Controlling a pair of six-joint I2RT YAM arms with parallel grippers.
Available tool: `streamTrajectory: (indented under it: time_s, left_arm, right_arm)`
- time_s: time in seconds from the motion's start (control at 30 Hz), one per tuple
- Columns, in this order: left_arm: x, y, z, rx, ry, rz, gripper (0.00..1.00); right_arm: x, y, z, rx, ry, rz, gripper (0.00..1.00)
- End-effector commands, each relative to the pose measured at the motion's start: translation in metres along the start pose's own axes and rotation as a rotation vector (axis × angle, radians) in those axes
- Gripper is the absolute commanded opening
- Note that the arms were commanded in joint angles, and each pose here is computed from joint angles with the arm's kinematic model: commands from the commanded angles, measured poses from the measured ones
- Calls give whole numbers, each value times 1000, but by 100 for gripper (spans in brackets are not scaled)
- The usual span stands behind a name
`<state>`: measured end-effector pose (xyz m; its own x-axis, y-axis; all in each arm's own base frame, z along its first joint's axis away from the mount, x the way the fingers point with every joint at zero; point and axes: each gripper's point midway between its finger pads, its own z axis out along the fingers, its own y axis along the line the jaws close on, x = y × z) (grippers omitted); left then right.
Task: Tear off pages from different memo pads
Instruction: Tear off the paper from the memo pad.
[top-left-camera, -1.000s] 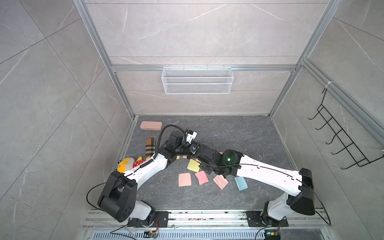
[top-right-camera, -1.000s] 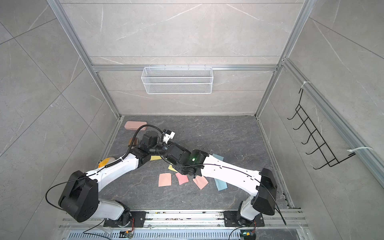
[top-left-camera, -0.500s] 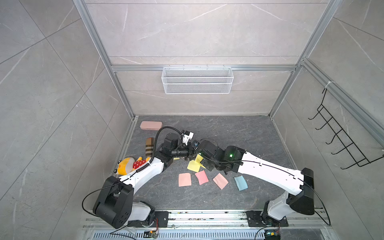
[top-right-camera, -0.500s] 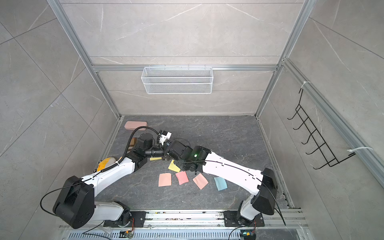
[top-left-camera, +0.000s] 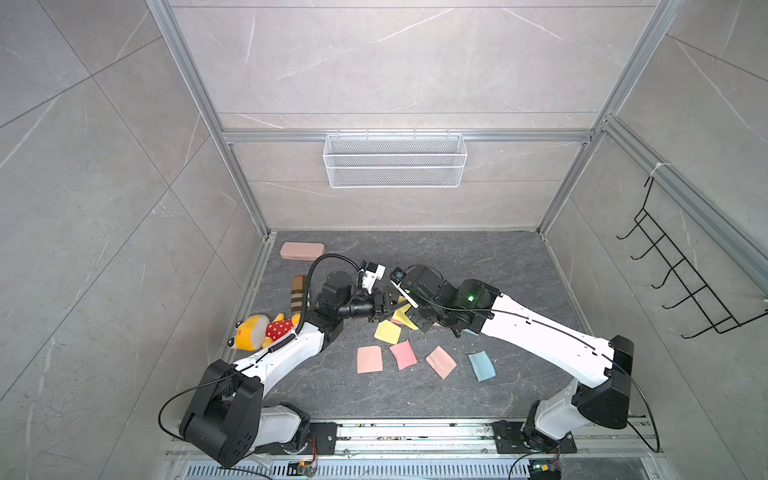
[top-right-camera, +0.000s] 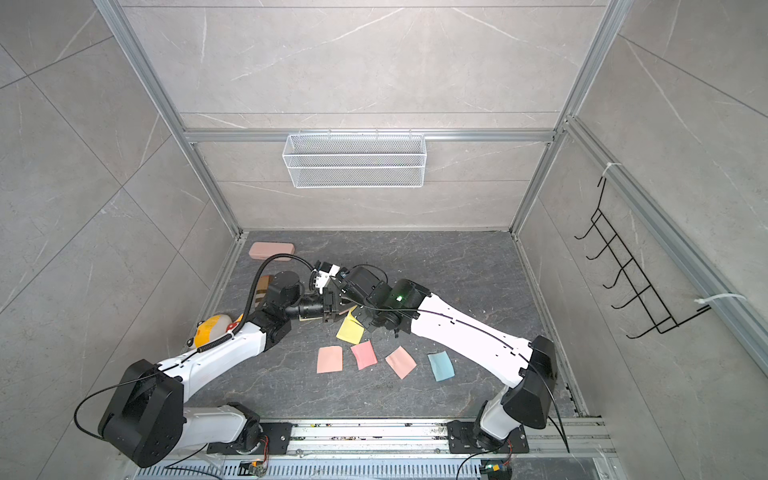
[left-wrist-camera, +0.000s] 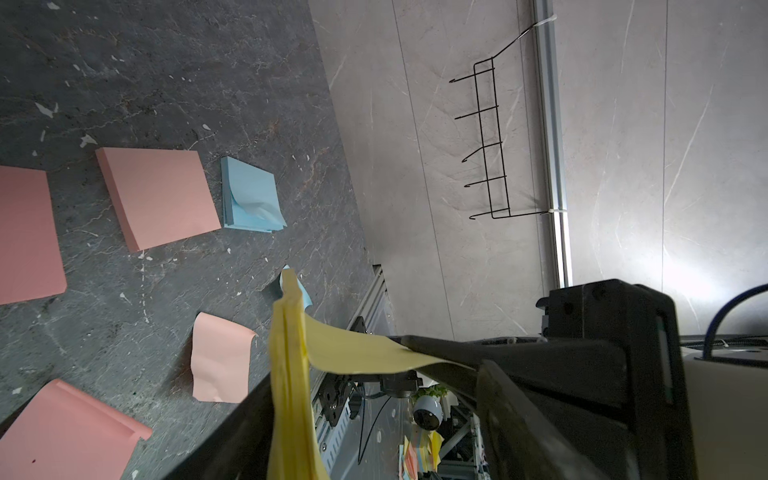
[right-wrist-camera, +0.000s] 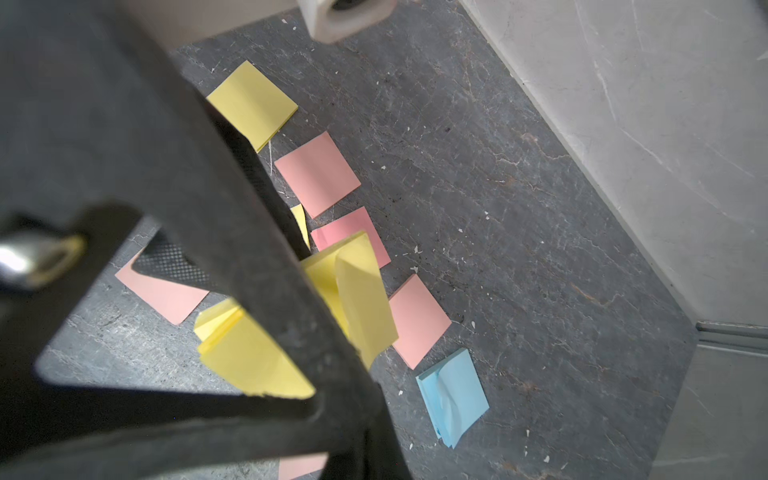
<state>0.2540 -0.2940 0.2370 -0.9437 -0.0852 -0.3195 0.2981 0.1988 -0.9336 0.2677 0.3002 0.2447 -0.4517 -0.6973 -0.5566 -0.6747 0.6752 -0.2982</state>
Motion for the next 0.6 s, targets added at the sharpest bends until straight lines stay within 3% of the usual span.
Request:
streamTrajectory:
  time_s: [0.0,0.27,0.57]
  left_arm:
    - [5,-14,-1,59,36,62,64]
    - [8,-7,3,53,69,56,34]
    - [8,-2,5,34,83,58,7]
  right_arm:
    - [-12,-3,-12,-20,-38,39,0]
    - [-17,-12,-18,-12,-55,69,0]
    - [-16,-33,-16,43,-48,105,0]
